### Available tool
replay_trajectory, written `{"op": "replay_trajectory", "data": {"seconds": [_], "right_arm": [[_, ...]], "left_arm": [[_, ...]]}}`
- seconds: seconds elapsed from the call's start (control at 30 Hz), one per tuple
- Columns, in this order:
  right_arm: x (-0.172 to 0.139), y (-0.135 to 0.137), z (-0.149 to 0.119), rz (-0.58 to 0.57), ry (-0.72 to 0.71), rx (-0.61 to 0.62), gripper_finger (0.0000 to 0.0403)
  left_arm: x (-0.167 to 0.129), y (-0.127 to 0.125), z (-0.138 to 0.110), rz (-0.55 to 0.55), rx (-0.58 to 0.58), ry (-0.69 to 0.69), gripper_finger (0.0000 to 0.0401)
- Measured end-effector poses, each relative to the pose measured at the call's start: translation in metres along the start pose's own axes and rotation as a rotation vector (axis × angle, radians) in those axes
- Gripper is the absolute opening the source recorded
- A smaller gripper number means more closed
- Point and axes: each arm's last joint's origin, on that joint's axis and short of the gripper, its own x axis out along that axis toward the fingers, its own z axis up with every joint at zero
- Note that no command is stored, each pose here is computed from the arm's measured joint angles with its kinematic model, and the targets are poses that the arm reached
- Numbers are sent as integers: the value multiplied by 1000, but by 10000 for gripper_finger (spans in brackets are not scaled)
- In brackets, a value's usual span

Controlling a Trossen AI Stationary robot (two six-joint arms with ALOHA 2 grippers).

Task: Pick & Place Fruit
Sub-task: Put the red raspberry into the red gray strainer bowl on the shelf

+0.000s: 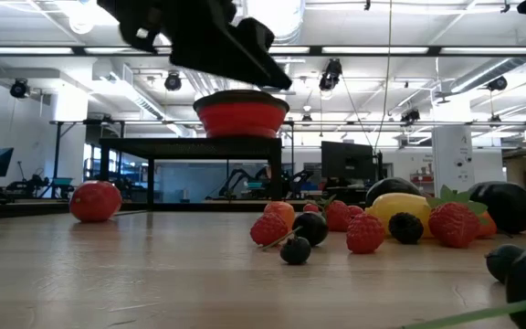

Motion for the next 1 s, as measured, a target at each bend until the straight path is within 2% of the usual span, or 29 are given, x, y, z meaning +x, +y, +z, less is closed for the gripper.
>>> {"op": "replay_trajectory", "data": {"seconds": [0.2,0.47,1.0], "right_arm": [[0,0,0,1,0,-2,8],[0,0,0,0,0,-1,8],[0,0,0,1,0,0,8]], "left_arm": [[9,-14,-12,-30,10,16,232],[35,-33,-27,-88,30,92,232],[70,-44,-49,-146,28,144,232]]}}
